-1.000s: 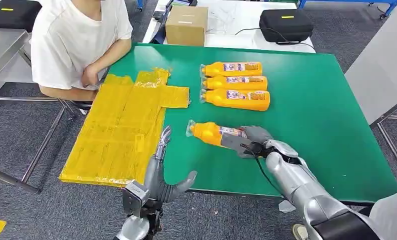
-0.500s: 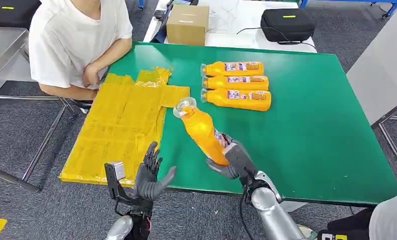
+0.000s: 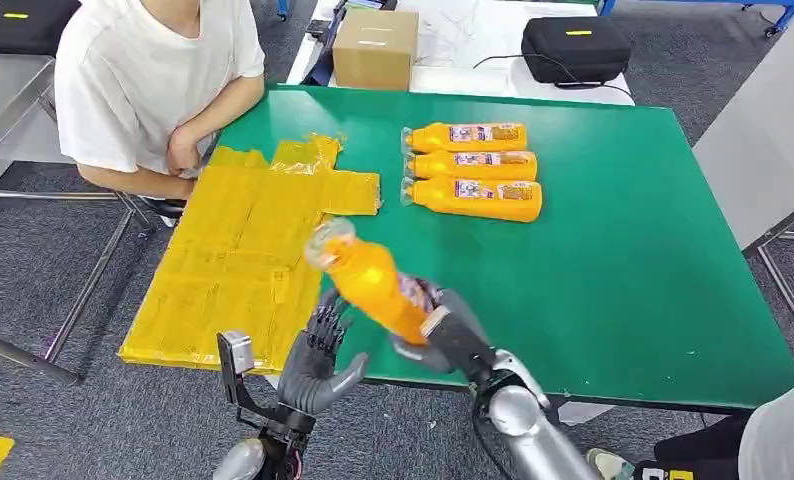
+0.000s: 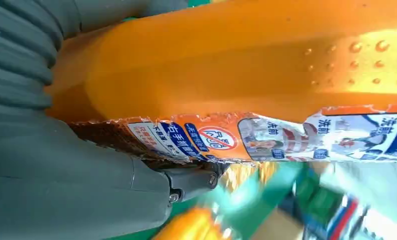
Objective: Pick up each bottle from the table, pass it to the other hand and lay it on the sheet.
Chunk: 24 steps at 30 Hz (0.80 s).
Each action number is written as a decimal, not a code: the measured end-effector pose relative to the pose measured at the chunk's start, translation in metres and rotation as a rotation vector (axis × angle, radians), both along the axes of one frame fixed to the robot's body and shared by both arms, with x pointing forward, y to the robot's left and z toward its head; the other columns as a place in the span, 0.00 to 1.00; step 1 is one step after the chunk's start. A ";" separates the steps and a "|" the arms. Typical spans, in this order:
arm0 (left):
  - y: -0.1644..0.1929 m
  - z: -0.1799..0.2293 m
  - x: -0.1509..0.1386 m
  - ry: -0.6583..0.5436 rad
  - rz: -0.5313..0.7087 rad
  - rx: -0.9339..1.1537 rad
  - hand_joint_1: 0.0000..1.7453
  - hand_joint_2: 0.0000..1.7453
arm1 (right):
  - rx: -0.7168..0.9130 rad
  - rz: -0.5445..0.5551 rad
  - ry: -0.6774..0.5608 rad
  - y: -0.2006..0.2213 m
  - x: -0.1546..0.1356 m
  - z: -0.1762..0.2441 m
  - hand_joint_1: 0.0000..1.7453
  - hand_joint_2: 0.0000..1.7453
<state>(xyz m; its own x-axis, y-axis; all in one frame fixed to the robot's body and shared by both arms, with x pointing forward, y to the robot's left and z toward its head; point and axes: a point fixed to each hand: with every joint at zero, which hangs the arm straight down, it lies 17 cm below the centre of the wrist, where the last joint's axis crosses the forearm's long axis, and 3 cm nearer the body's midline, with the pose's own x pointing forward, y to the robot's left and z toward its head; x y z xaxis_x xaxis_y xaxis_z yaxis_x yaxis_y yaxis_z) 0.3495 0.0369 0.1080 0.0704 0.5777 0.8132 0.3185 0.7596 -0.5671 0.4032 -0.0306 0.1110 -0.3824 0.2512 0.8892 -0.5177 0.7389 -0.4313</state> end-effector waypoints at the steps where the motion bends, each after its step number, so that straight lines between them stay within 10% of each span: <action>1: 0.000 0.003 0.000 -0.012 0.008 0.015 0.00 1.00 | -0.021 0.025 0.001 0.009 -0.006 -0.005 1.00 1.00; 24: 0.021 -0.022 0.008 0.150 0.065 -0.045 0.00 1.00 | -0.151 0.145 -0.005 0.073 -0.028 -0.022 1.00 1.00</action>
<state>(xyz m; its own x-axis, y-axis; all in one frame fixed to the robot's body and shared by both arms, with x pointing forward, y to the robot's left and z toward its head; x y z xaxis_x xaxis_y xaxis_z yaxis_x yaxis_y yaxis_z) 0.3572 0.0581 0.0858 0.1509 0.6207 0.7694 0.1788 0.7483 -0.6388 0.3756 0.0424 0.0889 -0.4284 0.3238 0.8436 -0.6113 0.5836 -0.5344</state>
